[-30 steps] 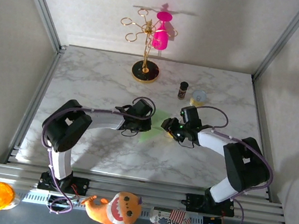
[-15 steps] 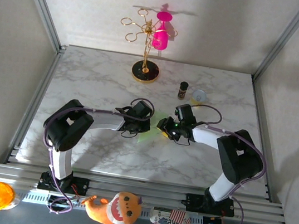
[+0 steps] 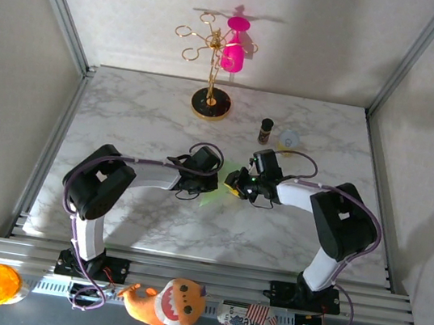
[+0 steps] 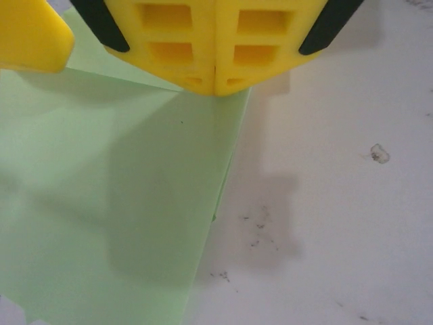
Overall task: Fold a paper plane with a square sheet of paper (pick it up from the middle)
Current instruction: Fold the wing for the fifth time at the center of the table.
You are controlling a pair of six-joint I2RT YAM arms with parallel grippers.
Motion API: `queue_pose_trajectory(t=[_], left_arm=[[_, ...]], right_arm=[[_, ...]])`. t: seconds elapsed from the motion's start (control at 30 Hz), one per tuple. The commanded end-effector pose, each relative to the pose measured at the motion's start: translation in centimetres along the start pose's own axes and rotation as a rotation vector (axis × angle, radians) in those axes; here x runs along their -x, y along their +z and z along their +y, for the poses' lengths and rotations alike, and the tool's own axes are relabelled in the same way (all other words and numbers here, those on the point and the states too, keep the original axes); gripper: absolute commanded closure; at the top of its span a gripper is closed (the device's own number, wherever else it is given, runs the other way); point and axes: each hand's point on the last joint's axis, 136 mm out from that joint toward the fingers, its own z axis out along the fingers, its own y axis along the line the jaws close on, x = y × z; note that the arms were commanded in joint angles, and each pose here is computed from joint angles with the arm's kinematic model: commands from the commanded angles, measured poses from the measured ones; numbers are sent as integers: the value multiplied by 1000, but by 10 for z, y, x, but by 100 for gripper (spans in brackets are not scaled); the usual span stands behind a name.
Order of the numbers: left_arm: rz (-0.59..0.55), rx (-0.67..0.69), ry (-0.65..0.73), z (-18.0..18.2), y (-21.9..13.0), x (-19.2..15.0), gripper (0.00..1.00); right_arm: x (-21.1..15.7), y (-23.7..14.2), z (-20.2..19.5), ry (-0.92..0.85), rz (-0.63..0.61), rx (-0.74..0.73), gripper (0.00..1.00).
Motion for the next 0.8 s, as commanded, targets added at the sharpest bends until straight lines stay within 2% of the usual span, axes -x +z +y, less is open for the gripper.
queue_pose_trajectory(t=[0.0, 0.2, 0.33, 0.53, 0.67, 0.77], left_arm=[[18, 70, -22, 25, -1, -6, 95], [14, 63, -22, 24, -4, -4, 95], [-20, 35, -11, 17, -14, 7, 93], [-163, -106, 118, -18, -55, 32, 71], [-248, -203, 257, -37, -75, 33, 61], [-314, -261, 375, -46, -83, 28, 47]], right_arm=[[-5, 7, 1, 9, 33, 5, 73], [-1, 7, 2, 12, 18, 11, 81], [6, 1, 2, 10, -22, 3, 91], [20, -22, 3, -2, -153, -33, 98], [23, -35, -3, 45, -210, -63, 99], [22, -41, -10, 106, -231, -77, 99]])
